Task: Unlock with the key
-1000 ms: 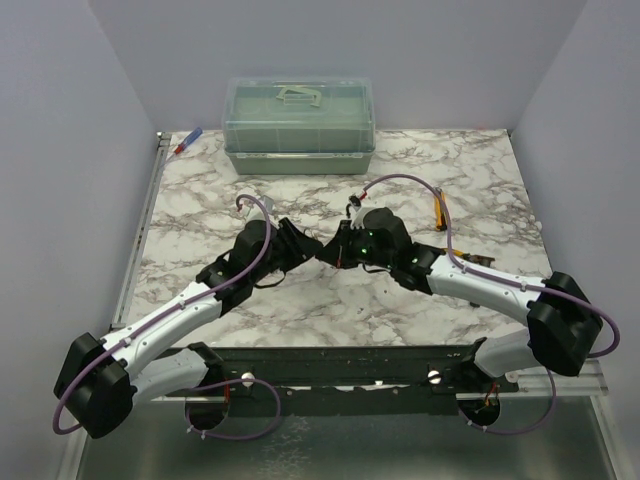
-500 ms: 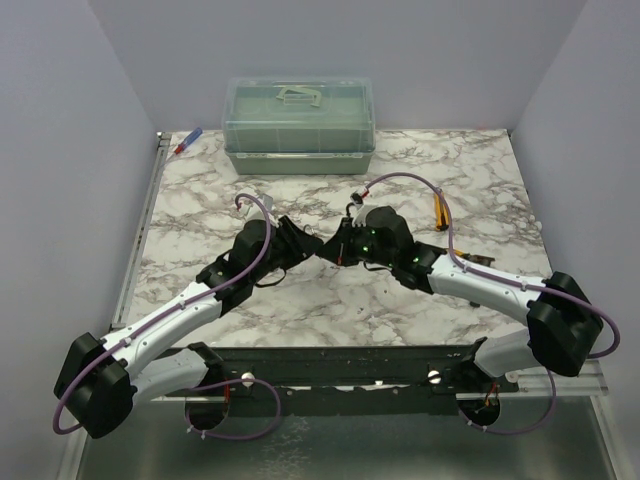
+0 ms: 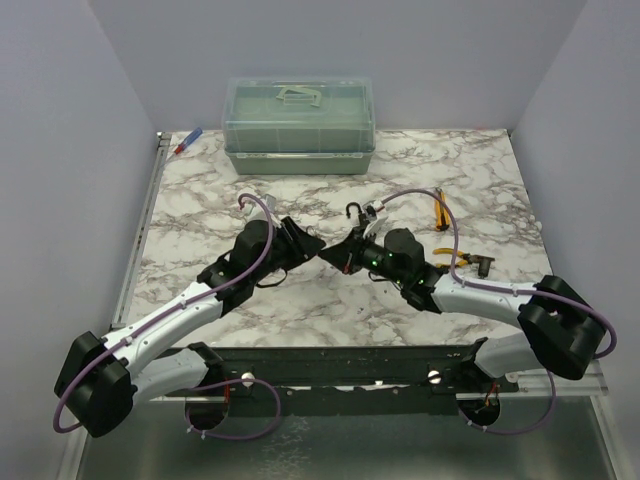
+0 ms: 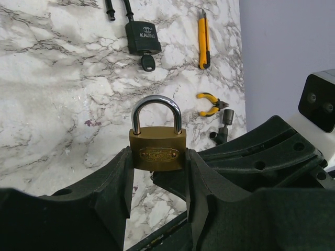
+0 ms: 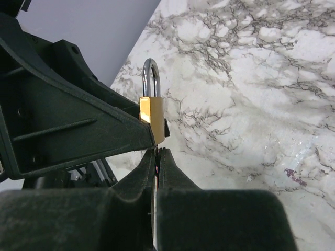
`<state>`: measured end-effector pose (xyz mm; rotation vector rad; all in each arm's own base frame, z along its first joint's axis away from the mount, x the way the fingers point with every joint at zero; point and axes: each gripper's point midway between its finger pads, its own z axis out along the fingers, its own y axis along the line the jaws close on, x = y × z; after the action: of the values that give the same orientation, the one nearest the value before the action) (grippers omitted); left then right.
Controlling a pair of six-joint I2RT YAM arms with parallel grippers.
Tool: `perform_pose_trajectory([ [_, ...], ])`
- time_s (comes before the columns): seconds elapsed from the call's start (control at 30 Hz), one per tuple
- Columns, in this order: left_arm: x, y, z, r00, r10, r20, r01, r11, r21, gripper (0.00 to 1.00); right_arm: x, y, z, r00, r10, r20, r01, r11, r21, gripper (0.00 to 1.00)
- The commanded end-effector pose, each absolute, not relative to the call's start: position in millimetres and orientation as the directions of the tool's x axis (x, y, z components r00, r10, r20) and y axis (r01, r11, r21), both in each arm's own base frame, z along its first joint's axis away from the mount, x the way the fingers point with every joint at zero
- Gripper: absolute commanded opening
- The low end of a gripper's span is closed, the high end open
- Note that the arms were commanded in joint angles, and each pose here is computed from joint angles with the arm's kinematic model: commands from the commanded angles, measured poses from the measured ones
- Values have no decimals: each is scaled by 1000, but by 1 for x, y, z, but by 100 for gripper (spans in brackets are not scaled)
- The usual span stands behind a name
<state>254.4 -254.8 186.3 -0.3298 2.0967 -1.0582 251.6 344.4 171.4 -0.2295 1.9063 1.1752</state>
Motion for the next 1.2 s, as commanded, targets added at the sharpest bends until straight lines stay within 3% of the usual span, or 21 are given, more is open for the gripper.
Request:
perform_pose_trajectory([
  [0.0,237,-280,218,-719,-465,-516,241,529,-813,11,265,337,199,-450,349,-822,-641,514,569,0],
  [0.47,230,-276,231,-692,-468,-550,291,517,-805,62,252,337,192,-420,353,-836,-703,455,546,0],
  [0.73,226,-274,237,-677,-467,-569,316,514,-798,85,251,336,193,-404,361,-841,-713,452,536,0],
  [0.9,227,-262,237,-647,-493,-581,296,540,-788,90,244,335,200,-391,367,-844,-738,423,526,0],
  [1.17,235,-261,244,-629,-520,-578,271,550,-790,87,238,331,199,-391,351,-851,-747,420,516,0],
])
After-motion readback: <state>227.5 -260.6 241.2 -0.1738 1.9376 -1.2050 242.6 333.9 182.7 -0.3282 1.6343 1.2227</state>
